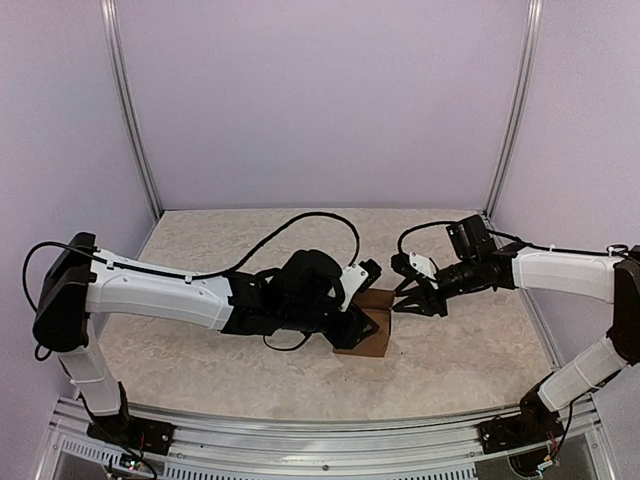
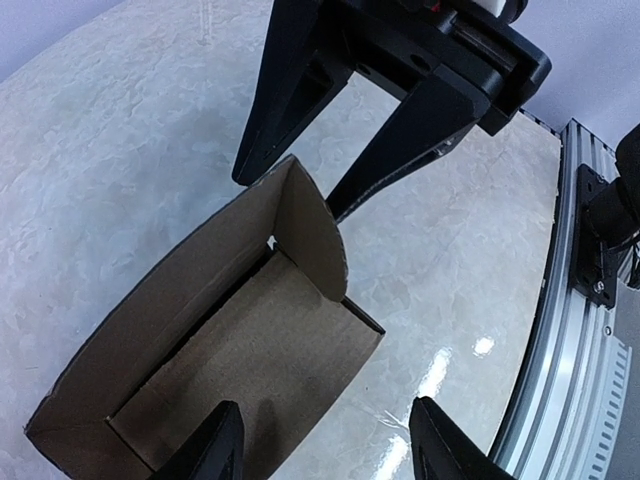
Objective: Fold the paper box
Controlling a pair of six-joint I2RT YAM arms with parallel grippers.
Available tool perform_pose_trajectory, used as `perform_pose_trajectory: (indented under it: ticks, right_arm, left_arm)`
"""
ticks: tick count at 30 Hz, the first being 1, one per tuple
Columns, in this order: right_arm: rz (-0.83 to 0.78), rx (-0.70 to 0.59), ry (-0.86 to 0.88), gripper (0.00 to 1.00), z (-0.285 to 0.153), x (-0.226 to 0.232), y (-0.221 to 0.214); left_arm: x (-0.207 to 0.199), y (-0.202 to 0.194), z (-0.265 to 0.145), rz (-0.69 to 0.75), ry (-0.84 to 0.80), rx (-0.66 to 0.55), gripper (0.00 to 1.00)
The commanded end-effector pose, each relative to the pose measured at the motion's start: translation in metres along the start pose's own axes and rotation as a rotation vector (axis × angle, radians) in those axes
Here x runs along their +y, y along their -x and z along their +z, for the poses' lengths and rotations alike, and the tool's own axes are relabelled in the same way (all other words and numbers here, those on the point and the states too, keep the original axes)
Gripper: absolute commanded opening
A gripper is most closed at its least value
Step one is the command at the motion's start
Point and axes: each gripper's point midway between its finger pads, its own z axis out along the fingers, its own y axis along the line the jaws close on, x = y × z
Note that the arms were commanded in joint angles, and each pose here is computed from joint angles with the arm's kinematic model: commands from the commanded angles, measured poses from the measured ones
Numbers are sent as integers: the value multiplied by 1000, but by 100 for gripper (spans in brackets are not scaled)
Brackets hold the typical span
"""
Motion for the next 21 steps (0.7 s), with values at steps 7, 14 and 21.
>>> perform_pose_trajectory:
  ticks: [7,14,21]
  right_arm:
    - [14,15,-13,36,3,-3,-2]
    - [-31,29,10,42,-4,3,2]
    - [-76,45,-20,48,-24,1,20]
  left_arm:
    - [1,44,-38,95,4,-73,56]
    - [56,73,-63,46,103,-112,60]
    - [92,65,-80,-102,229,-152,61]
